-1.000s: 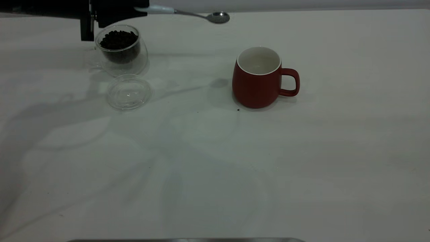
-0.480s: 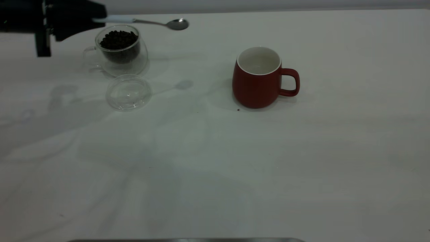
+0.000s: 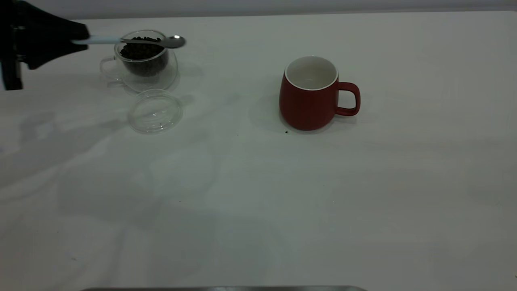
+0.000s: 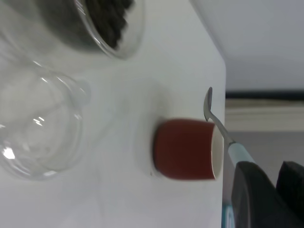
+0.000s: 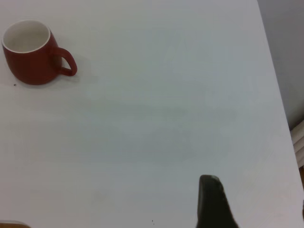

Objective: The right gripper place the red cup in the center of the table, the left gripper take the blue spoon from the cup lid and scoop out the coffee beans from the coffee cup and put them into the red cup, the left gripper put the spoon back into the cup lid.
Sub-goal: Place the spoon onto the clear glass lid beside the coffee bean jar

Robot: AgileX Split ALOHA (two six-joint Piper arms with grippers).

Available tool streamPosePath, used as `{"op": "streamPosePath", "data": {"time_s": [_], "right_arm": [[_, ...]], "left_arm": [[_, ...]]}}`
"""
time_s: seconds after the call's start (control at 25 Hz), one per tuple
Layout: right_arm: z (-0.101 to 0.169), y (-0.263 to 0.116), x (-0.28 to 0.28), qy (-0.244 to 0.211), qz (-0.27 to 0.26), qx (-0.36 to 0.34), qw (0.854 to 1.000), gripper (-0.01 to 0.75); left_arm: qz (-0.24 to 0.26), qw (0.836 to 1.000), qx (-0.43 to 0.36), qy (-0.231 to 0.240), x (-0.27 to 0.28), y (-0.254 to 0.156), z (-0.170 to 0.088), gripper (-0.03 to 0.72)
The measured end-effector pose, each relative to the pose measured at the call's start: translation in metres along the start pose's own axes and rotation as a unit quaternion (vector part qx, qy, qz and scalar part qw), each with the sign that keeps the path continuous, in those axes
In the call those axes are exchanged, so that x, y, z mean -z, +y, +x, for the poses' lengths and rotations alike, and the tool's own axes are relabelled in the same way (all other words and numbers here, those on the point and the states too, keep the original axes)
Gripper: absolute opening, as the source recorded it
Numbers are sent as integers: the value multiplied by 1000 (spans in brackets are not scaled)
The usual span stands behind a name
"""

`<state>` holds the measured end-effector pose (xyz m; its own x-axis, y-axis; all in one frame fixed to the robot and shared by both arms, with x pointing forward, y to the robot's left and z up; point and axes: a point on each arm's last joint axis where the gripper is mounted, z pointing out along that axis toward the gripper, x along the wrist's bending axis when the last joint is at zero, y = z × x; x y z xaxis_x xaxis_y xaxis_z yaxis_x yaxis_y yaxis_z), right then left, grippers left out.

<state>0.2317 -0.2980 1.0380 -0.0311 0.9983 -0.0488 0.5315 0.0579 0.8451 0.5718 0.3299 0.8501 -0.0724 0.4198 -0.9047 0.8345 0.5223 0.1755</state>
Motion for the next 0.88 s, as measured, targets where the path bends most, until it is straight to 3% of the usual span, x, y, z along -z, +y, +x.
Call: {"op": "streamPosePath", "data": {"time_s": [0.24, 0.56, 0.88], "right_arm": [[0, 0, 0, 0, 0, 0, 1000, 476], [0, 0, 0, 0, 0, 0, 1000, 476], [0, 0, 0, 0, 0, 0, 1000, 476]], "left_arm": [[-15, 1000, 19, 12, 14, 6, 9, 122], [34, 992, 15, 125, 20, -3, 30, 122], [22, 990, 21, 138, 19, -2, 36, 122]]}}
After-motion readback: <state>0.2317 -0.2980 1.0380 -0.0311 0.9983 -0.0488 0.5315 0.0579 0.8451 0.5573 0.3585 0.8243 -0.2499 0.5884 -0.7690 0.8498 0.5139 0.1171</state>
